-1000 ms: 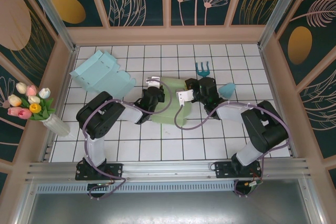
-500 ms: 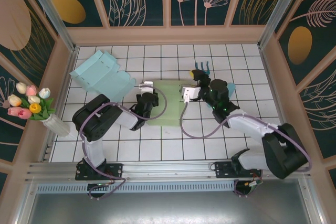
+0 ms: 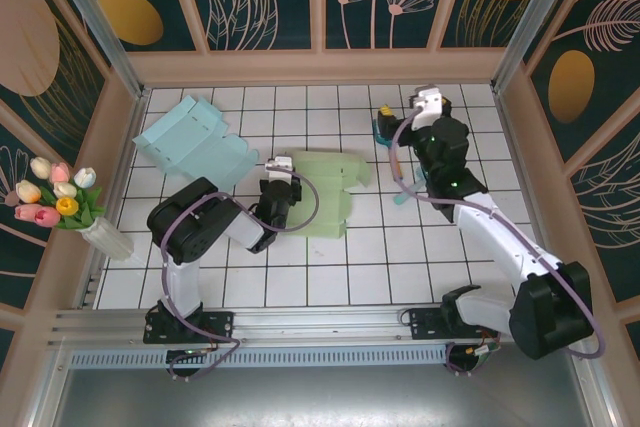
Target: Fold the paper box
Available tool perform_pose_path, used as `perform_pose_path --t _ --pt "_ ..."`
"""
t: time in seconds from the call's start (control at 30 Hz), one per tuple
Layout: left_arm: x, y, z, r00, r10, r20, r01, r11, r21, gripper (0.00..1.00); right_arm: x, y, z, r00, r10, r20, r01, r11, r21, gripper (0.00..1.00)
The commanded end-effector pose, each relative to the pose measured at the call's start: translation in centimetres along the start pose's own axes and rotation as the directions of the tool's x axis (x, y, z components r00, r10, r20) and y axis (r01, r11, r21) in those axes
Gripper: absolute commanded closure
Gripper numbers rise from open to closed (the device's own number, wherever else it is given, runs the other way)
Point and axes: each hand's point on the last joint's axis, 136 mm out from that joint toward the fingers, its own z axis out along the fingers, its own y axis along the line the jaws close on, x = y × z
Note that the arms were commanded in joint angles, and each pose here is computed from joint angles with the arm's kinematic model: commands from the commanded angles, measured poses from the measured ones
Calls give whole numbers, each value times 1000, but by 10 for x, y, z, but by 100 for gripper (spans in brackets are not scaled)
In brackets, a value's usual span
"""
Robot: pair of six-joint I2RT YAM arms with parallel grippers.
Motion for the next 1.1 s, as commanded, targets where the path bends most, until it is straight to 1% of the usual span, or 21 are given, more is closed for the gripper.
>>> perform_pose_path --t 0.0,0.07,0.1,0.23,0.27,0.37,0.43,0.5,0.7,0.83,0.87,0.93,1.07 --pt "-14 -6 7 999 -4 47 3 1000 18 95 49 19 0 939 291 -184 -303 952 -41 3" --pt "-11 -6 9 999 7 36 -7 1000 12 94 57 33 0 927 310 -213 -331 941 -75 11" --pt "-9 -6 9 1000 9 30 -10 1000 14 94 62 44 -1 920 317 -232 -347 932 -101 13" --pt "-9 -6 8 999 9 32 -10 1000 16 94 85 78 -3 894 345 -286 -395 908 -139 13" --pt "-8 -7 8 1000 12 29 -13 1000 18 94 90 80 -3 888 359 -288 -407 905 -127 13" --pt "-7 -8 9 1000 17 24 -18 1000 23 93 107 91 -5 841 429 -330 -493 859 -140 13" --pt "-7 -7 9 1000 18 25 -18 1000 22 93 117 100 -6 793 482 -372 -563 814 -145 14" --pt "-7 -7 9 1000 19 24 -19 1000 21 93 125 109 -5 761 502 -412 -600 786 -149 16" --pt "-8 -7 10 1000 17 23 -17 1000 15 93 148 113 -3 708 542 -452 -649 753 -114 20" --pt "-7 -7 11 1000 18 21 -18 1000 10 93 155 113 -5 686 567 -456 -674 732 -104 23" --pt "-7 -6 11 1000 17 19 -17 1000 8 94 157 121 -8 682 561 -470 -678 725 -118 23" --pt "-6 -6 12 1000 20 13 -20 1000 3 93 157 125 -10 676 564 -475 -685 718 -123 25" --pt "-6 -7 14 1000 22 9 -22 1000 -2 93 154 137 -15 694 540 -476 -666 732 -140 26"
